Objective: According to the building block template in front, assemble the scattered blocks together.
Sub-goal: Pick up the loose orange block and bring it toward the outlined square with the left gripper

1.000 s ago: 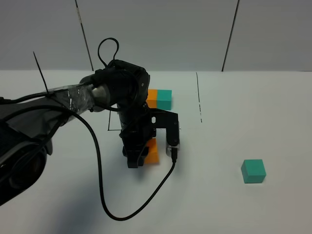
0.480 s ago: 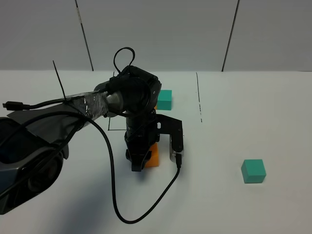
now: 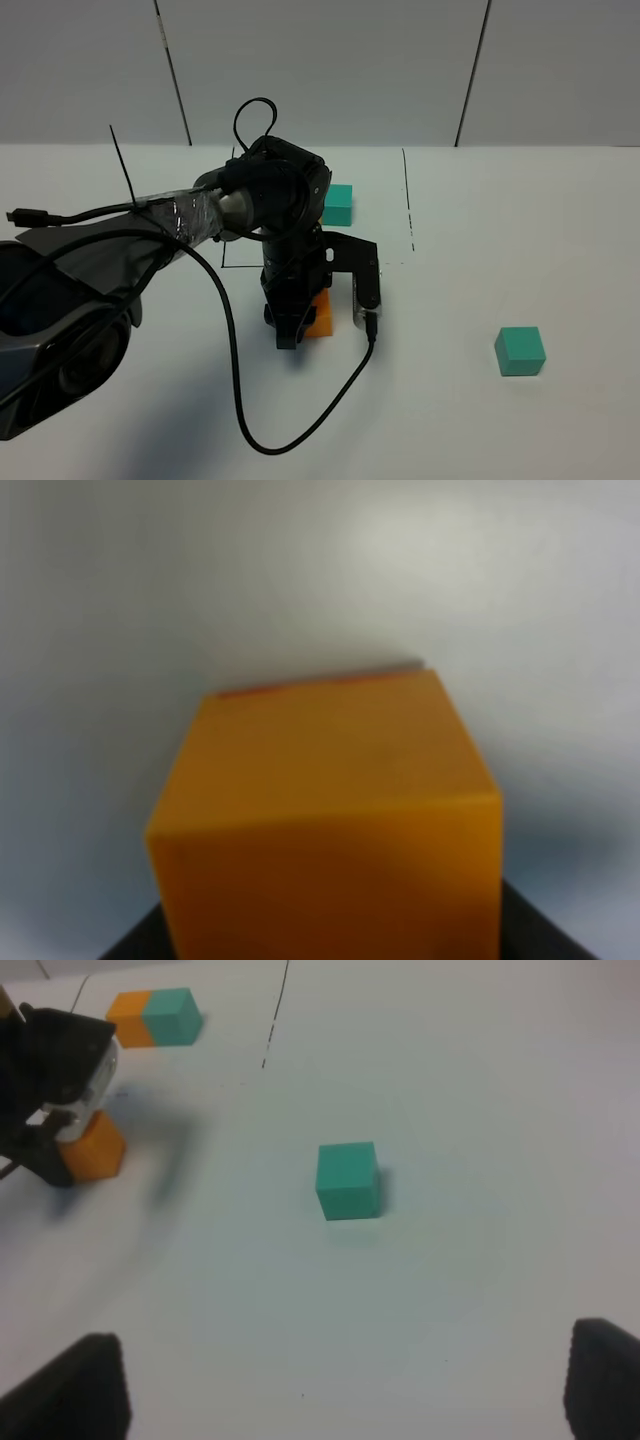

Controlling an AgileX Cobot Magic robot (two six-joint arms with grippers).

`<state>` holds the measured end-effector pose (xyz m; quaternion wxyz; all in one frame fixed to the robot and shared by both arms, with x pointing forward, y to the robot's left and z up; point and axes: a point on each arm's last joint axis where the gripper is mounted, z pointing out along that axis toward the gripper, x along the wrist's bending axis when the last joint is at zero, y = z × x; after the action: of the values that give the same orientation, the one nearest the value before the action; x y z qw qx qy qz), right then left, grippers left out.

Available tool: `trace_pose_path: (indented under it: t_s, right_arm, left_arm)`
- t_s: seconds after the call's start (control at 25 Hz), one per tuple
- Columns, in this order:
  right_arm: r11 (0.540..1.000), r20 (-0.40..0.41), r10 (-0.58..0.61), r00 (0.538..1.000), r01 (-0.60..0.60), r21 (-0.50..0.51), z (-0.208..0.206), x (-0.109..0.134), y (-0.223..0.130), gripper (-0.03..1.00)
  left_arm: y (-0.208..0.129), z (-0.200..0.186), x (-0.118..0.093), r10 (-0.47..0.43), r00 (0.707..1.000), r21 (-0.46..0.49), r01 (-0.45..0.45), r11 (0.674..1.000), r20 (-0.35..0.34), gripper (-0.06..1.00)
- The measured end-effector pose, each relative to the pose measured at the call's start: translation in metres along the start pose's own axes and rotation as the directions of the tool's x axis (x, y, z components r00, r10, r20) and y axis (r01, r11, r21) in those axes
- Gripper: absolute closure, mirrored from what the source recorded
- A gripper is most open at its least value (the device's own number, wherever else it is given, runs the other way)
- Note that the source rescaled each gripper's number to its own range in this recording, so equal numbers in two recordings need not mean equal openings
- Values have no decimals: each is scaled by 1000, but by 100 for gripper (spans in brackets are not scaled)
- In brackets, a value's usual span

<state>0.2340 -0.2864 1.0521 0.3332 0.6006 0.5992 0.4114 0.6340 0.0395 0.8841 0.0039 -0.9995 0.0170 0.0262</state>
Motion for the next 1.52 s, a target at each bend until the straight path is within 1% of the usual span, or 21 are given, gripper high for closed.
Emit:
trace_pose_path:
  t_s: [0.68,0.72,0.76,0.84,0.96,1.04,1.08,1.16,1.24,1.32,1.4,1.52]
  right_arm:
    - [1000,0,0,1000,0,0,0,0,0,22]
    - [1000,0,0,1000,0,0,0,0,0,22]
    - [1000,0,0,1000,0,0,0,0,0,22]
    - [1000,0,0,1000,0,1,0,0,0,22]
    - [1000,0,0,1000,0,1,0,0,0,22]
    - [1000,0,0,1000,0,1,0,0,0,22]
    - [1000,0,0,1000,0,1,0,0,0,22]
    - [1000,0,0,1000,0,1,0,0,0,22]
    - [1000,0,0,1000,0,1,0,0,0,22]
    - [1000,0,0,1000,0,1,0,0,0,22]
    - [1000,0,0,1000,0,1,0,0,0,22]
    - [1000,0,0,1000,0,1,0,0,0,22]
  left_arm:
    - [1,1,1,0,1000,1,0,1000,-1,94]
    - [1,1,1,0,1000,1,0,1000,-1,93]
    - [1,1,1,0,1000,0,0,1000,-2,89]
    - [1,1,2,0,1000,-3,0,1000,-8,70]
    - [2,1,3,-7,1000,-11,7,1000,-19,28]
    - [2,1,3,-19,999,-12,19,1000,-26,6]
    - [2,1,4,-20,999,-10,20,1000,-30,-1]
    - [1,1,4,-21,999,-5,21,1000,-36,-5]
    - [1,1,4,-38,998,-1,38,999,-40,-6]
    - [1,0,4,-78,996,0,78,997,-37,-5]
    - [-1,-2,1,-119,993,17,120,993,-13,-5]
    - [-5,-10,-5,-153,988,59,152,987,26,-4]
